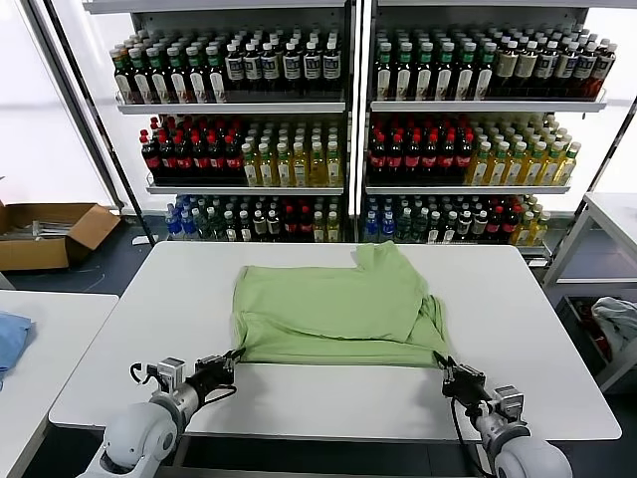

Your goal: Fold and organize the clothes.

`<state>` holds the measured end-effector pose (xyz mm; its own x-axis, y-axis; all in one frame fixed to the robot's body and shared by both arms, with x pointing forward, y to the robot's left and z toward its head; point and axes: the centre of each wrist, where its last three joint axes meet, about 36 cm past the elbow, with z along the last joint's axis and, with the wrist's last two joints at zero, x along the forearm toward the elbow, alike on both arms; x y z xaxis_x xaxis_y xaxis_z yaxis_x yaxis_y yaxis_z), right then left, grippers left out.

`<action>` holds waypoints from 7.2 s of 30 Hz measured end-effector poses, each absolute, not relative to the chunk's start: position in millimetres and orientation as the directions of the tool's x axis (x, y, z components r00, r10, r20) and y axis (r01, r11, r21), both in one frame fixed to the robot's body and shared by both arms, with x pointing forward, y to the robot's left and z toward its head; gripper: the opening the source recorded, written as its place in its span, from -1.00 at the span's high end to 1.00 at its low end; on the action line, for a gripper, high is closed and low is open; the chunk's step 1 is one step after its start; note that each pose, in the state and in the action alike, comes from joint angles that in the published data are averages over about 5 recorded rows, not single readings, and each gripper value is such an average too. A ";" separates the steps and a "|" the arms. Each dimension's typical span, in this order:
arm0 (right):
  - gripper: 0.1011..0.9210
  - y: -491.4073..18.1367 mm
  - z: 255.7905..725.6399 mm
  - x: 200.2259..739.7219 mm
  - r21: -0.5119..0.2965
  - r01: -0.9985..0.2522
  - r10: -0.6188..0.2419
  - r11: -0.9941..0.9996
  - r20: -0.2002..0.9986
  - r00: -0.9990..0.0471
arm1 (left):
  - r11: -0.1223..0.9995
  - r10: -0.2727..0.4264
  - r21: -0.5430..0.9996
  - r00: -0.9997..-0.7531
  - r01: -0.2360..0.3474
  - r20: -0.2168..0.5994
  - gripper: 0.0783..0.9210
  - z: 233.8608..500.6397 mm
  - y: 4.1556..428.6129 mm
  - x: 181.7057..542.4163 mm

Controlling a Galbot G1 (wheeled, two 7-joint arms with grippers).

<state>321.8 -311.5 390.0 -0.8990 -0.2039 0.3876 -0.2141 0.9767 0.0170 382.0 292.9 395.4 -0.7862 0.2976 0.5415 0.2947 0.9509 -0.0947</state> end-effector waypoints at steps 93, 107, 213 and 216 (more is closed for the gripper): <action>0.18 -289.1 373.6 625.4 0.104 -0.370 -0.373 0.923 0.473 -0.798 | 0.935 0.330 -0.099 -0.733 0.340 0.594 -0.16 388.0 338.5 562.5; 0.99 -283.1 377.3 616.5 0.161 -0.358 -0.391 0.920 0.459 -0.798 | 0.930 0.342 -0.107 -0.723 0.351 0.601 0.76 384.5 336.4 565.0; -0.76 -392.5 442.9 244.7 -0.007 -0.163 -0.161 0.987 0.109 -0.981 | 0.983 0.175 -0.040 -0.854 0.178 0.490 0.89 403.2 279.5 327.6; -0.76 -388.4 445.0 248.1 -0.001 -0.171 -0.170 0.985 0.100 -0.980 | 0.987 0.151 -0.025 -0.869 0.158 0.470 0.96 412.6 300.9 336.0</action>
